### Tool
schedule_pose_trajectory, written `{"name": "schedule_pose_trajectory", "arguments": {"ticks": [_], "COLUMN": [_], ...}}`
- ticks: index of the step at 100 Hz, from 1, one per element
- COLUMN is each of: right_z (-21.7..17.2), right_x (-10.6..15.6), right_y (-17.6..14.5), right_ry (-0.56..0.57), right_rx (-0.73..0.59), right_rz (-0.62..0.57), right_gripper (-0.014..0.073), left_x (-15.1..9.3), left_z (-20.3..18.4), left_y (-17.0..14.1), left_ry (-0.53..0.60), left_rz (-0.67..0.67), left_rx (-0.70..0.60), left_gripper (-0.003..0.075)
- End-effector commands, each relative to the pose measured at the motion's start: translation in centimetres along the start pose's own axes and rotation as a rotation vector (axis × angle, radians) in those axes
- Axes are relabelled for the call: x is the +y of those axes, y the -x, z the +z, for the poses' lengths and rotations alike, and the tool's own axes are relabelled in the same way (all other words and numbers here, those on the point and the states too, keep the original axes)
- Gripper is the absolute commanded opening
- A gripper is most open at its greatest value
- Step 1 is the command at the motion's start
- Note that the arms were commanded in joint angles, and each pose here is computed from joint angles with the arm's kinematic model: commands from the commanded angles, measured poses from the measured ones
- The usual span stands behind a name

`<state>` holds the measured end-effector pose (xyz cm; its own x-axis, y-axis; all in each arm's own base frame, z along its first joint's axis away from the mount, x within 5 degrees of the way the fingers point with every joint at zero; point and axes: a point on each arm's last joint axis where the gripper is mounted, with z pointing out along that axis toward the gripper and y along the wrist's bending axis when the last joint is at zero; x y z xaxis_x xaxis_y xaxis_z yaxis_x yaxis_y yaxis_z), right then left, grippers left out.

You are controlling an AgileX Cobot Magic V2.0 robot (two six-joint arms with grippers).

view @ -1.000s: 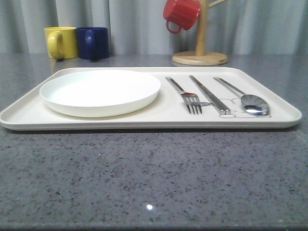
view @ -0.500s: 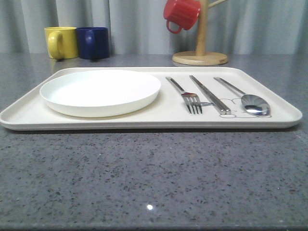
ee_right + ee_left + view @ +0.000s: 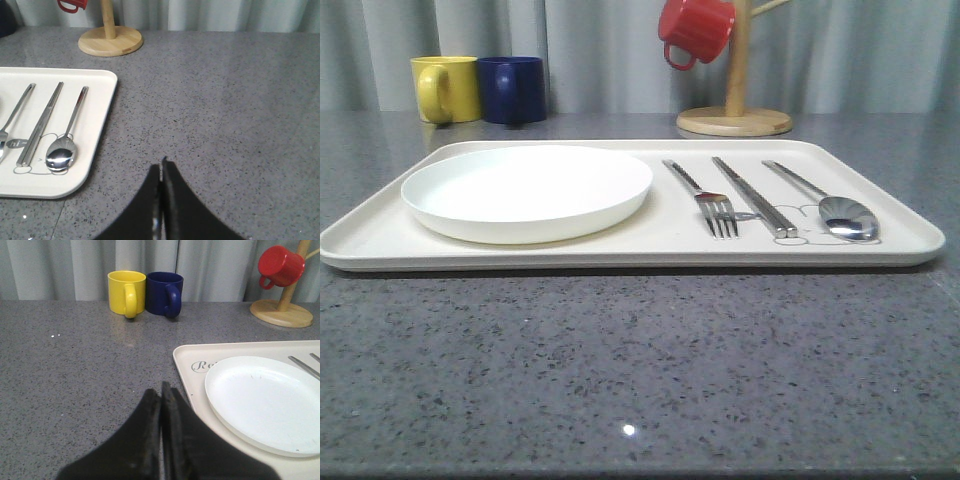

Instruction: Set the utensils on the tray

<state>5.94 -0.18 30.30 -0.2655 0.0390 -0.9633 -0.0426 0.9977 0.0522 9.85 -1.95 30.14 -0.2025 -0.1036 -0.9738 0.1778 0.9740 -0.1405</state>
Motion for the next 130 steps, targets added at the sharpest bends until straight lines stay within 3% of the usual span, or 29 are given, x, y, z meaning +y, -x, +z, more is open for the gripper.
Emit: {"name": "schedule_pose_trajectory", "arguments": {"ticks": [1,49,94,130], "right_z": [-0.5,-1.6,1.9,2.0], "right_x": [0.1,0.0,-0.4,-0.4], "right_y": [1.5,-3.5,-9.0,-9.0], "right_ry": [0.004,-0.07,-0.057,-0.055], "right_rx": [-0.126,-0.38,-0.411,-0.416], "right_rz": [-0.022,0.003,0.013,0.017], "right_gripper": [-0.0069,-0.0069,-0.0069,-0.0069], "left_x": [0.0,0.0,0.0,0.0], "left_z": [-0.2,-0.2,-0.2,-0.2], "left_y": [1.5,1.5,1.5,1.5], "left_ry": [0.012,0.012,0.012,0.012], "left_rz": [0.0,0.0,0.0,0.0], "left_rx": [-0.094,-0.094,-0.093,-0.093], "left_gripper": [-0.0019,-0.0019,-0.0019,-0.0019]}}
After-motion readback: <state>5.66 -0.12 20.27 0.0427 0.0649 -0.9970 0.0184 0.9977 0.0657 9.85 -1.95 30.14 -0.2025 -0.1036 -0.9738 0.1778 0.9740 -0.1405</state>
